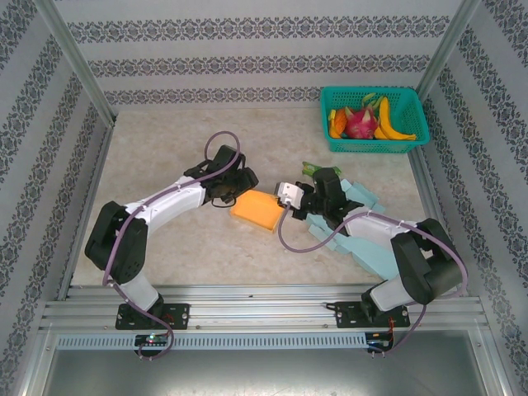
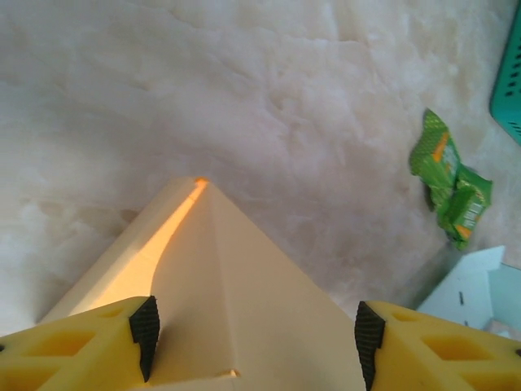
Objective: Fold the paper box
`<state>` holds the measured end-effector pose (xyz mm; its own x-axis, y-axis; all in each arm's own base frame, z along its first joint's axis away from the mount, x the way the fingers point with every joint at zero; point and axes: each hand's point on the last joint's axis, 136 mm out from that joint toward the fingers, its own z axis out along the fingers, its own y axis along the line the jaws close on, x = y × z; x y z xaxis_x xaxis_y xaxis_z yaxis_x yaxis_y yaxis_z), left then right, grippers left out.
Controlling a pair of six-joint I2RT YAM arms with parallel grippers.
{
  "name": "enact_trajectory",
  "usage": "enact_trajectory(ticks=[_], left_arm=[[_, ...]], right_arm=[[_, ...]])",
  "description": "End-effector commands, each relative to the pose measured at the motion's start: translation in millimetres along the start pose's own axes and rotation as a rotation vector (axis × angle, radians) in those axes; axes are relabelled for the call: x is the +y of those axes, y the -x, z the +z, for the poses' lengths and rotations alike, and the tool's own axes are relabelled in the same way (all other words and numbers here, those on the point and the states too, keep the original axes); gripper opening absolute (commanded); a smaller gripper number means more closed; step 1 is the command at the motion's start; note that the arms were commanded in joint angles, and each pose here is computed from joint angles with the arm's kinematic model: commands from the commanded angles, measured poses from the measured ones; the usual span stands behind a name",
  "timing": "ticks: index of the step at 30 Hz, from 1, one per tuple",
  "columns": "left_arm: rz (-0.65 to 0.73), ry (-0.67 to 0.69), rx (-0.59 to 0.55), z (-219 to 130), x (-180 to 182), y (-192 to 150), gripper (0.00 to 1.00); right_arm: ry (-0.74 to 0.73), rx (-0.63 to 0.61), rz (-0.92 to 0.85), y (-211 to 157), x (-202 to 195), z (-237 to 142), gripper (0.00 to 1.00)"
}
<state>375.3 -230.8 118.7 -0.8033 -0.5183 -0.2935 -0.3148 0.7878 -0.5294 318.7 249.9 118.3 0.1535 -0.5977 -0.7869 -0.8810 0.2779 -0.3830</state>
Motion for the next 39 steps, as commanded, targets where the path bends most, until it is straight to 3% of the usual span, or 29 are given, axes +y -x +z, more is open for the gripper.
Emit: enact_trajectory(ticks=[1,4,7,12,22,30,35,39], left_arm=[[0.041,-0.003,0.017,-2,3,-18,0.65],[0.034,0.030,0.002,-1,17,-20,0.63],[0.027,0.059,-0.015,-1,29,-22,0.63],[0.014,0.099,-0.036,-1,45,-23,0.63],[-0.002,0.119,-0.045,-1,54,-25,0.63],[0.011,0.127,-0.054,0,53,-30,0.62],[0.021,0.143,-0.055,3,52,-33,0.63],[0.030,0.163,-0.061,3,55,-35,0.65]], right_arm=[[-0.018,0.017,-0.024,2,-3,2,0.00],[-0.036,0.020,-0.023,4,-3,-2,0.13],[-0.068,0.031,-0.017,5,-5,-7,0.37],[-0.092,0.023,0.002,13,0,-19,0.60],[-0.154,-0.065,0.167,40,15,-62,0.64],[-0.344,-0.115,0.609,56,-26,-90,0.68],[-0.418,-0.021,0.851,39,-41,-79,0.67],[-0.438,0.057,0.916,19,-39,-55,0.67]])
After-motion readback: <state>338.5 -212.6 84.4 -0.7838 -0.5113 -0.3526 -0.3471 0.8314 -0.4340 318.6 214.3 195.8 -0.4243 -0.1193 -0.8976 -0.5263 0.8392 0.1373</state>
